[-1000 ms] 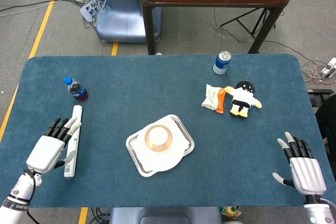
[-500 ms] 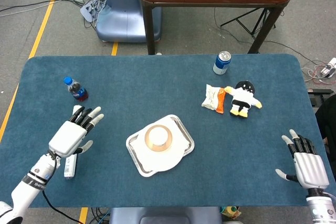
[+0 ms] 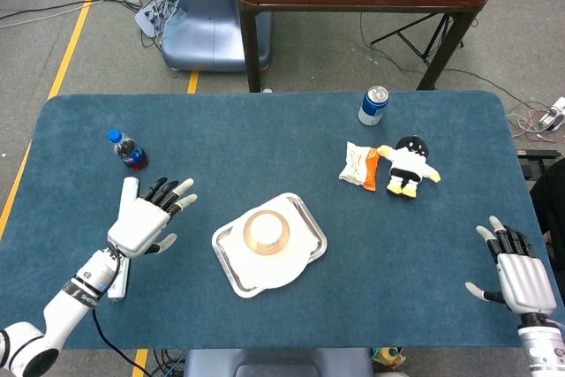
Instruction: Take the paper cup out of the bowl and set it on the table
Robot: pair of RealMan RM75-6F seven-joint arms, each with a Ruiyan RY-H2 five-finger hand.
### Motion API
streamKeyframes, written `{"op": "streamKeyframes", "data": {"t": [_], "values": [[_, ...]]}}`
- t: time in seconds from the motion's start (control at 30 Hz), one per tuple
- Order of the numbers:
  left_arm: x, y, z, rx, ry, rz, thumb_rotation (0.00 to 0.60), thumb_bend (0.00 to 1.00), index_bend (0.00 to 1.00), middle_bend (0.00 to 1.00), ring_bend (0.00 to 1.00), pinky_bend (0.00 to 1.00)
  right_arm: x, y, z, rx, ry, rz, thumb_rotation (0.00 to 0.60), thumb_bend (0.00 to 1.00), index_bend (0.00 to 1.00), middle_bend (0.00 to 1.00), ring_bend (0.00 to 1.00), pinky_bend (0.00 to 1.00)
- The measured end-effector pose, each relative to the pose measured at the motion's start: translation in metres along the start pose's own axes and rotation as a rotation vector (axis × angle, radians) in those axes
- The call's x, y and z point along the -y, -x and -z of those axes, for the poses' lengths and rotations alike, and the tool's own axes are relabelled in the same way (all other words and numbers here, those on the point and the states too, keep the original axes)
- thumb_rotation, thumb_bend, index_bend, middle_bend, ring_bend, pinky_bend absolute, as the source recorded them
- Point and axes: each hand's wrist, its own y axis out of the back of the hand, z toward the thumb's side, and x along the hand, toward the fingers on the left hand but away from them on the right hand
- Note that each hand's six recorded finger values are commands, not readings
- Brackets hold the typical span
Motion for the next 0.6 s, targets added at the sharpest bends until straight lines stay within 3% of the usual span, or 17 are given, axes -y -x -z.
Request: {"op": "streamKeyframes", "data": {"t": [0.6], "values": [[0.004, -0.005, -0.051, 0.085, 0.007, -0.006, 0.600, 0.32, 0.15, 0.01, 0.00, 0.00, 0.000, -0.002, -0.004, -0.024, 0.015, -0.011, 0.600, 0.20, 0.00, 0.00, 0.00, 0.00]]}}
